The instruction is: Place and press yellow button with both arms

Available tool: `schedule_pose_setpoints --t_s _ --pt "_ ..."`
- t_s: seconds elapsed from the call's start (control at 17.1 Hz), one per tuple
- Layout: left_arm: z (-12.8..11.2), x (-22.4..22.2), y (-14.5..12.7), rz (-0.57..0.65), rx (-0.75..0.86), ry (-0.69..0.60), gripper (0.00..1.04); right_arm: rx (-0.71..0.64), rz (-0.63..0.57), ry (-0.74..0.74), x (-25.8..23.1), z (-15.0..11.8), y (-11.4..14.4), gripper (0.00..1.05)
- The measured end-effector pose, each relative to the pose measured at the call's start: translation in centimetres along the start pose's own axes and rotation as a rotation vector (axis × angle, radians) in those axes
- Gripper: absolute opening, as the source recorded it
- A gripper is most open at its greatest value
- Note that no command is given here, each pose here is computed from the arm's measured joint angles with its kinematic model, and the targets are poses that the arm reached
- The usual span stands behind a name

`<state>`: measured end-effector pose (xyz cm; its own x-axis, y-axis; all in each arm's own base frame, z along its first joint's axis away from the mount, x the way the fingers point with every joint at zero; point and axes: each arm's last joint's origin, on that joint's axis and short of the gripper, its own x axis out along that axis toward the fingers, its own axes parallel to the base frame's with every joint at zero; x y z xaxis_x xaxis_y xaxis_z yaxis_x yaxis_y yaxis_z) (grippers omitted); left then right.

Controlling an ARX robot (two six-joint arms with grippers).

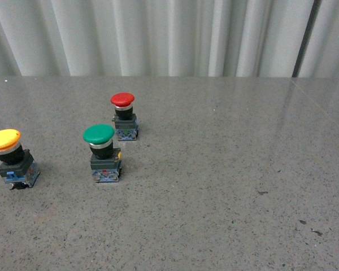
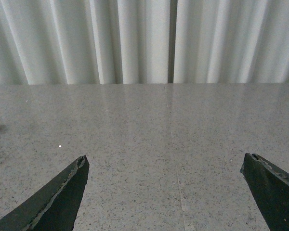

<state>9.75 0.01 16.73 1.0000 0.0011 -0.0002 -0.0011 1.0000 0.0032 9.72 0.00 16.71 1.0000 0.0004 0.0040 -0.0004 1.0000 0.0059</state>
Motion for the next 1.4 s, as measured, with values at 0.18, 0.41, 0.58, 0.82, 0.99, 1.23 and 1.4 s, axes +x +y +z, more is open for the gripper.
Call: schedule_pose_setpoints --t_s 0.18,0.41,0.58,0.82,0.99,1.23,1.4 --pt "0.0 0.0 0.0 0.0 0.0 0.0 0.98 0.0 0.0 0.0 0.0 0.0 0.0 0.98" --pt "-0.2 0.0 -0.2 0.071 -0.025 0.14 0.98 0.0 0.0 0.0 0.0 0.0 0.0 0.98" --pt "3.4 2.0 0.2 0.283 -0.028 0.23 0.98 0.0 0.0 0.001 0.0 0.0 0.0 0.98" --pt "9.1 9.0 0.3 0.137 0.035 0.151 0.98 0.0 0.0 0.0 0.0 0.0 0.0 0.98" --pt "7.1 15.3 -0.9 -0.005 0.082 0.363 0.98 0.0 0.0 0.0 0.0 0.0 0.0 0.98" --pt "3.5 18.2 -2.6 -0.088 0.109 0.544 0.98 0.0 0.0 0.0 0.0 0.0 0.0 0.98" --pt "2.4 18.5 -2.5 -0.053 0.091 0.57 0.98 0.0 0.0 0.0 0.0 0.0 0.0 0.98"
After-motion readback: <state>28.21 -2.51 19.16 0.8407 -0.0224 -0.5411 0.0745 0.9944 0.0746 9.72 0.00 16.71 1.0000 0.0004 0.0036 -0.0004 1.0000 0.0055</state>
